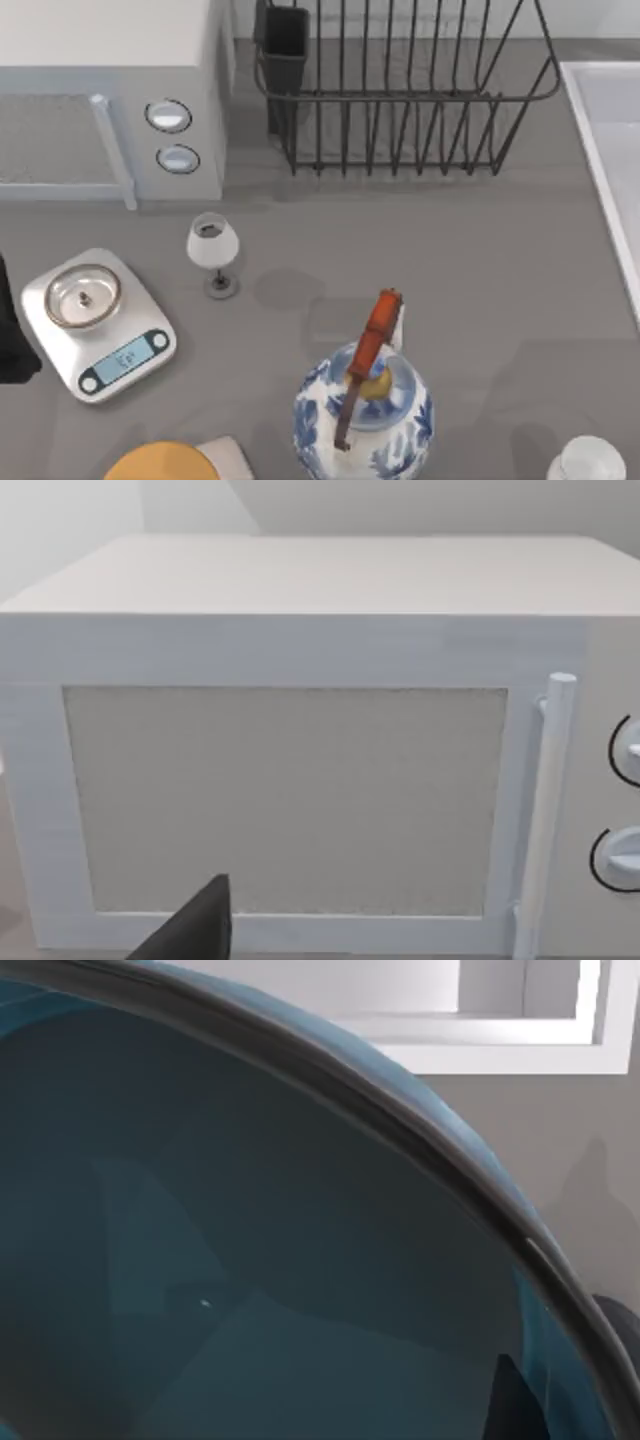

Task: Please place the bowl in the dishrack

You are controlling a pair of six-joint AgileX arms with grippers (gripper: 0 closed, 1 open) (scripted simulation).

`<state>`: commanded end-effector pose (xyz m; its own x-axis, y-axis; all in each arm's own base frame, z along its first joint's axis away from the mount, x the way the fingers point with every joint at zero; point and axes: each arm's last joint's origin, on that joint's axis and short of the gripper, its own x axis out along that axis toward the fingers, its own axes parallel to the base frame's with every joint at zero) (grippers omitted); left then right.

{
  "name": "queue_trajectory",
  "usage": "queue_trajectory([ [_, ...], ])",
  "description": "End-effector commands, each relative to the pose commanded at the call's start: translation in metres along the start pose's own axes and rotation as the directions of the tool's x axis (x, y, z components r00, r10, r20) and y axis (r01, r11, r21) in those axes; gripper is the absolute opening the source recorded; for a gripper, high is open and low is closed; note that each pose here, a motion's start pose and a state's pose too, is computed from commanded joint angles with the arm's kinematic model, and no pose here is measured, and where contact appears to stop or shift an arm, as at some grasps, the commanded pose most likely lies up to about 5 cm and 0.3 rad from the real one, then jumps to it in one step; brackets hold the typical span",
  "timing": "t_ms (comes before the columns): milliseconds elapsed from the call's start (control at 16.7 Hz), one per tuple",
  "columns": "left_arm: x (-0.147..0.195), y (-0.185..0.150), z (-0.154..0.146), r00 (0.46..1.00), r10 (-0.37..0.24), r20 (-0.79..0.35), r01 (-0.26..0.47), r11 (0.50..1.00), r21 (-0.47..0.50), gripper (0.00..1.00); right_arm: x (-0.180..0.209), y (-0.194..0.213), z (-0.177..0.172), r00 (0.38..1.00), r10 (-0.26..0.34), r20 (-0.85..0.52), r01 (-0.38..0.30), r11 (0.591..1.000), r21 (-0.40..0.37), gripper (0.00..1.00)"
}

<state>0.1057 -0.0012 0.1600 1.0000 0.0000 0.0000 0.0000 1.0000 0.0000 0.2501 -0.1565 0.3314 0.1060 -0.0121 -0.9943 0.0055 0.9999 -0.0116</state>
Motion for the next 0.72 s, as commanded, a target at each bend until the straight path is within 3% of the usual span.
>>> queue_trajectory([
  [240, 0.0, 0.0, 0.0, 1.0, 0.0, 0.0, 0.0, 1.0, 0.0, 1.0, -0.002, 0.03, 0.029, 0.986, -0.146, 0.087, 0.152, 0.985, -0.078, 0.0],
  [420, 0.0, 0.0, 0.0, 1.0, 0.0, 0.0, 0.0, 1.0, 0.0, 1.0, -0.005, 0.079, 0.06, 0.93, -0.279, 0.237, 0.317, 0.938, -0.138, 0.0],
  [600, 0.0, 0.0, 0.0, 1.0, 0.0, 0.0, 0.0, 1.0, 0.0, 1.0, -0.01, 0.153, 0.084, 0.82, -0.347, 0.456, 0.456, 0.877, -0.152, 0.0],
  [720, 0.0, 0.0, 0.0, 1.0, 0.0, 0.0, 0.0, 1.0, 0.0, 1.0, -0.018, 0.214, 0.087, 0.711, -0.33, 0.621, 0.504, 0.855, -0.123, 0.0],
])
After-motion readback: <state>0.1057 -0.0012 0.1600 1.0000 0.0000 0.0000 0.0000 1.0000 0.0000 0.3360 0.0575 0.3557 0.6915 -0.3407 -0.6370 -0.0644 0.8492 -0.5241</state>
